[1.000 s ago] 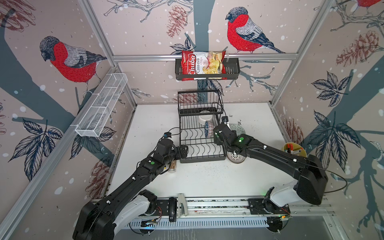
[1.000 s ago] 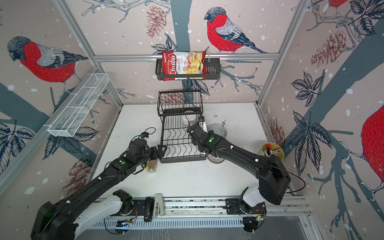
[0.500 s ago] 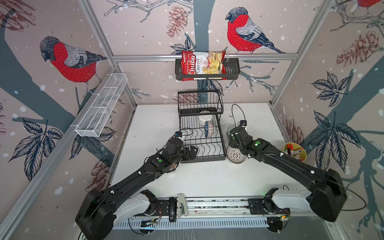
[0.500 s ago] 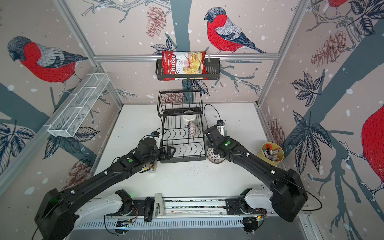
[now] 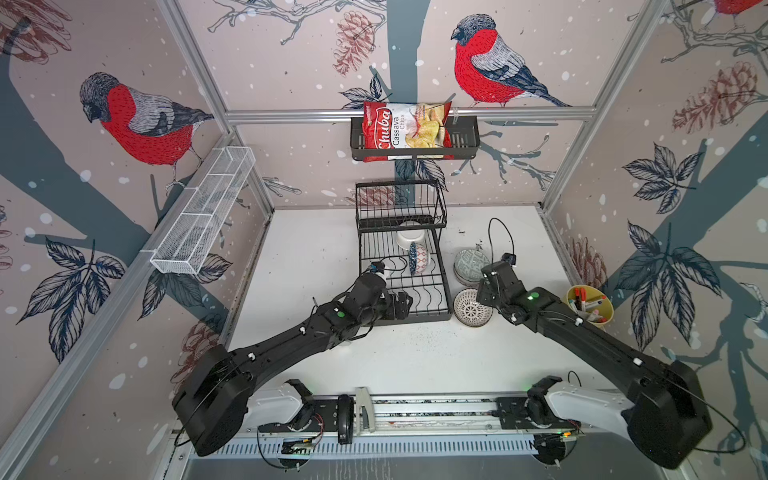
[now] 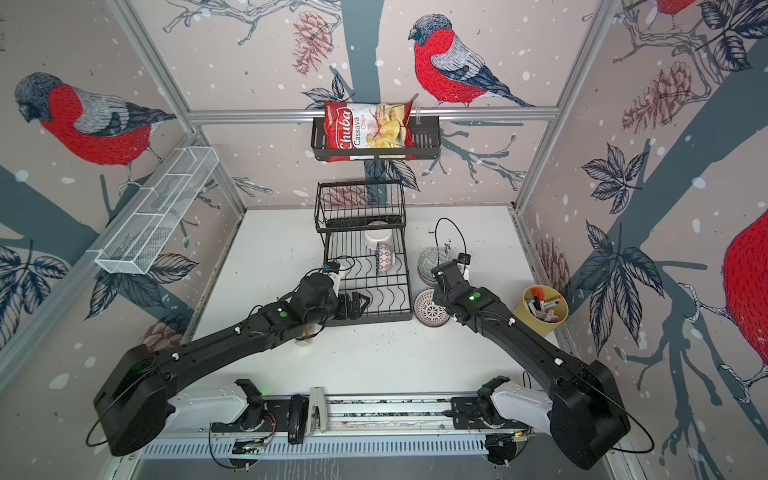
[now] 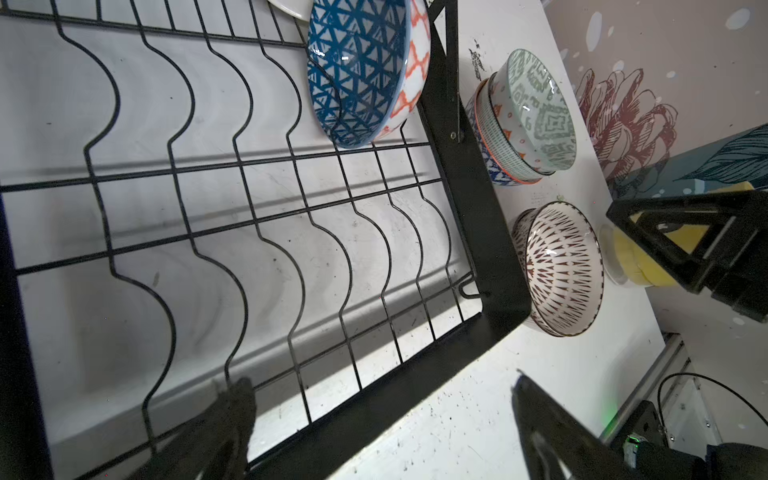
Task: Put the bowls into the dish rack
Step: 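Lower the right gripper onto the maroon-patterned bowl rim and close it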
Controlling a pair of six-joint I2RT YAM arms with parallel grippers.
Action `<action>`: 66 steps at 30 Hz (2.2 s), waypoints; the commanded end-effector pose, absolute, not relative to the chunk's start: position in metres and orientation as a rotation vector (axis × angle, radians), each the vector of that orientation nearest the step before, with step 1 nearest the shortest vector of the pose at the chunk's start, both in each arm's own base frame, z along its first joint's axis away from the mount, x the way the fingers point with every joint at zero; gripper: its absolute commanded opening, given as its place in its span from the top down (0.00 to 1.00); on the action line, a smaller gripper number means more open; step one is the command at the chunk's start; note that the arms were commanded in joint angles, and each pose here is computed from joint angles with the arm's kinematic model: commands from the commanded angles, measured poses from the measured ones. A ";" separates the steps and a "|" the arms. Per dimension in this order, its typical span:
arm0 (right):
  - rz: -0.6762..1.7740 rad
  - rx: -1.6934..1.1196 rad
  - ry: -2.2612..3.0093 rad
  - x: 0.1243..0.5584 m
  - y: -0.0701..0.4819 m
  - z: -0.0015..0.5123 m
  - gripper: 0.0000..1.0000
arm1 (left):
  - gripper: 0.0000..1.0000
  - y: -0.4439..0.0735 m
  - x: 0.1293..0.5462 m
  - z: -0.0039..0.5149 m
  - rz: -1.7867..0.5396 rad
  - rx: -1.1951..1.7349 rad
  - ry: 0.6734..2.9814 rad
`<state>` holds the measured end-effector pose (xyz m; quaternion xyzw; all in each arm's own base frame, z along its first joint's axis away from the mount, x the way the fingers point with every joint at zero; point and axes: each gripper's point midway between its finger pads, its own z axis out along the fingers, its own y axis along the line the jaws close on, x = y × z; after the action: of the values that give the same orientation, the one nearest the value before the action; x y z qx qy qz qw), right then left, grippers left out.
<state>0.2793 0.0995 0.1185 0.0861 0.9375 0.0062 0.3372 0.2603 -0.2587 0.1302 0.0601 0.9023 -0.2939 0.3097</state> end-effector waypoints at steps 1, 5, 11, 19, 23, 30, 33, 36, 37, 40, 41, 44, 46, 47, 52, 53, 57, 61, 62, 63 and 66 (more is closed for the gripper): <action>0.083 0.248 2.452 0.278 0.106 0.113 0.32 | 0.04 -0.267 0.265 0.140 -0.818 0.167 2.338; 0.090 0.253 2.483 0.273 0.106 0.102 0.39 | 0.05 -0.270 0.264 0.139 -0.841 0.179 2.332; 0.073 0.261 2.502 0.271 0.105 0.093 0.42 | 0.05 -0.279 0.263 0.141 -0.898 0.218 2.314; 0.059 0.258 2.522 0.270 0.105 0.085 0.50 | 0.05 -0.282 0.261 0.139 -0.919 0.235 2.302; 0.045 0.257 2.520 0.270 0.104 0.085 0.54 | 0.04 -0.282 0.261 0.140 -0.922 0.238 2.294; 0.036 0.249 2.517 0.271 0.102 0.083 0.68 | 0.05 -0.277 0.262 0.135 -0.889 0.218 2.313; 0.036 0.246 2.517 0.271 0.103 0.083 0.71 | 0.05 -0.277 0.263 0.136 -0.876 0.218 2.313; 0.030 0.244 2.520 0.271 0.103 0.082 0.76 | 0.05 -0.275 0.264 0.135 -0.859 0.217 2.319; 0.030 0.242 2.523 0.271 0.103 0.081 0.77 | 0.04 -0.274 0.264 0.136 -0.854 0.215 2.318; 0.028 0.239 2.526 0.271 0.103 0.081 0.80 | 0.05 -0.272 0.265 0.135 -0.839 0.211 2.321; 0.029 0.240 2.524 0.271 0.103 0.082 0.81 | 0.04 -0.272 0.265 0.136 -0.838 0.211 2.321; 0.023 0.237 2.528 0.271 0.103 0.083 0.84 | 0.04 -0.272 0.265 0.137 -0.838 0.207 2.317; 0.017 0.234 2.527 0.271 0.102 0.085 0.86 | 0.05 -0.271 0.266 0.137 -0.836 0.205 2.315; 0.010 0.232 2.527 0.271 0.102 0.085 0.86 | 0.05 -0.271 0.265 0.137 -0.835 0.206 2.316; 0.007 0.230 2.520 0.271 0.101 0.090 0.89 | 0.05 -0.271 0.266 0.135 -0.826 0.208 2.320; 0.007 0.228 2.520 0.270 0.102 0.090 0.91 | 0.05 -0.271 0.266 0.135 -0.823 0.207 2.322; 0.007 0.217 2.516 0.269 0.103 0.093 0.95 | 0.05 -0.270 0.266 0.135 -0.820 0.208 2.322; 0.005 0.208 2.499 0.270 0.104 0.099 1.00 | 0.04 -0.269 0.266 0.134 -0.815 0.204 2.323; 0.000 0.207 2.495 0.270 0.104 0.100 1.00 | 0.04 -0.268 0.266 0.134 -0.812 0.200 2.323; -0.004 0.202 2.493 0.270 0.105 0.101 1.00 | 0.05 -0.268 0.266 0.134 -0.811 0.199 2.322; -0.010 0.193 2.477 0.271 0.107 0.107 1.00 | 0.05 -0.265 0.266 0.134 -0.799 0.192 2.322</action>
<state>0.2660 0.1063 0.0970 0.0713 0.9501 -0.0013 0.3035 0.2636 -0.2674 0.1308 0.0748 0.8910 -0.3101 0.3232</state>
